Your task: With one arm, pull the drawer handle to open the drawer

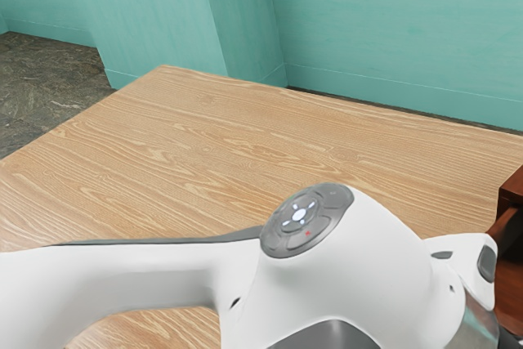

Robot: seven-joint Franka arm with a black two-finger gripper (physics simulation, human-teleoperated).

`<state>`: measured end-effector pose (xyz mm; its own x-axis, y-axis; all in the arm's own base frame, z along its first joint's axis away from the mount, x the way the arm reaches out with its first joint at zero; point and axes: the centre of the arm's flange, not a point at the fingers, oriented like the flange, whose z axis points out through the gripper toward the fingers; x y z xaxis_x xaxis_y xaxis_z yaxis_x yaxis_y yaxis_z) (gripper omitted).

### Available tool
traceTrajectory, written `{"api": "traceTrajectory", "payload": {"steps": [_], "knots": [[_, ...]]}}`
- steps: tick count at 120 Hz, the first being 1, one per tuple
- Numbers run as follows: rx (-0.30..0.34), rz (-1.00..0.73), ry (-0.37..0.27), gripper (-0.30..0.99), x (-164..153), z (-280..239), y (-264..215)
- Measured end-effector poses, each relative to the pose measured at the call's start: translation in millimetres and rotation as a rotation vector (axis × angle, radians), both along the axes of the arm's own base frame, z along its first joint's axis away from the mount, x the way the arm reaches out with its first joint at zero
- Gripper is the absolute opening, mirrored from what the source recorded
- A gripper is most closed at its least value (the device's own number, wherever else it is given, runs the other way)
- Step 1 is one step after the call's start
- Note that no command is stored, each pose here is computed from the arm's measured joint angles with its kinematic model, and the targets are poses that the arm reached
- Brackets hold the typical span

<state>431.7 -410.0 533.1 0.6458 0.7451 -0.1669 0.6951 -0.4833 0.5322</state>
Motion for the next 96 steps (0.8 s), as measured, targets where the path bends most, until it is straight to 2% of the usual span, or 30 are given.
{"api": "traceTrajectory", "payload": {"steps": [32, 54, 63, 74, 85, 96], "knots": [[-0.031, 0.011, -0.026, 0.40, 1, 20, 10], [-0.064, 0.049, -0.053, 0.57, 7, 47, 41], [-0.060, 0.074, -0.060, 0.60, 21, 78, 59], [0.012, 0.103, -0.044, 0.63, 57, 132, 76], [0.128, 0.129, 0.035, 0.66, 80, 149, 94], [0.233, 0.146, 0.122, 0.67, 85, 152, 114]]}}
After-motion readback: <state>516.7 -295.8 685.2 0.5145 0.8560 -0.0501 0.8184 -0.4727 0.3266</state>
